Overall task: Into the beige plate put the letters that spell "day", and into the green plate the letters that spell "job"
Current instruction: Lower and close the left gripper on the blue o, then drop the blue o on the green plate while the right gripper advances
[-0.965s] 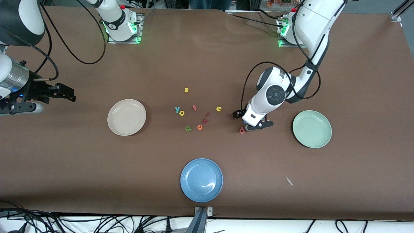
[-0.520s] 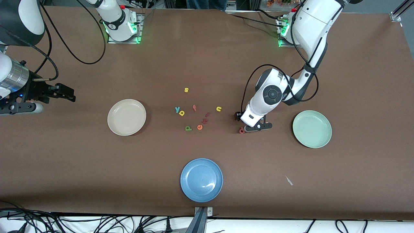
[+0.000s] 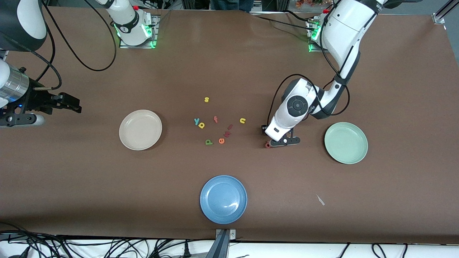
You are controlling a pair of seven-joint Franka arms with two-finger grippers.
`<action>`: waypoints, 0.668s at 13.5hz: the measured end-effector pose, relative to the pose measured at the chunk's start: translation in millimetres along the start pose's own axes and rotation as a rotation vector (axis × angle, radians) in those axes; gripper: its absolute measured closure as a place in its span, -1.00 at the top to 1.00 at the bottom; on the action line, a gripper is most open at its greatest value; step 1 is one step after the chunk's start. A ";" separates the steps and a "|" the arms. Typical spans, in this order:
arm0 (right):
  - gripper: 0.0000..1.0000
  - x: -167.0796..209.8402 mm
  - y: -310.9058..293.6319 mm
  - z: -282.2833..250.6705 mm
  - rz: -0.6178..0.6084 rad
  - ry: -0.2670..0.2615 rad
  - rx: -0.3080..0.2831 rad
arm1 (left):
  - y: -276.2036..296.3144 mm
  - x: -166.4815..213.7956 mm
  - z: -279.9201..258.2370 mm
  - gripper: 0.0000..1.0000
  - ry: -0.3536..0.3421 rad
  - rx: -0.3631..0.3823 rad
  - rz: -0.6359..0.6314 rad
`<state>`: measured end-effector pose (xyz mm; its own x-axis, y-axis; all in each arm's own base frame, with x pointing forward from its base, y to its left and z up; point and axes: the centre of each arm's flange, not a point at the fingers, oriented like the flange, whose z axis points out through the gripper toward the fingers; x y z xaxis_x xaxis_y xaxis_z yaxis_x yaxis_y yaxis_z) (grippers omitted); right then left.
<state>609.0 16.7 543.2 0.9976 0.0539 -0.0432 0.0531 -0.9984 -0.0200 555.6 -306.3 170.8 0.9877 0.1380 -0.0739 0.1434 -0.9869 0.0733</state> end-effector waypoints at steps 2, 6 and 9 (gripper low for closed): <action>1.00 -0.5 -1.8 0.8 -0.003 -0.006 0.000 | 0.3 0.3 -0.4 -0.25 0.001 -0.001 -0.008; 1.00 -0.3 -28.5 5.7 -0.048 -0.024 0.000 | 3.3 1.1 -3.2 -0.48 0.007 -0.005 -0.011; 1.00 4.3 -55.2 19.5 -0.090 -0.045 -0.003 | -0.2 16.4 -19.9 -0.48 0.038 -0.020 -0.031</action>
<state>609.5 72.4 524.6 0.9857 0.1445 -0.0866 0.1430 -0.9894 -0.0233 573.0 -302.3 189.4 0.9843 0.1724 -0.0391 0.1753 -0.9803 0.0915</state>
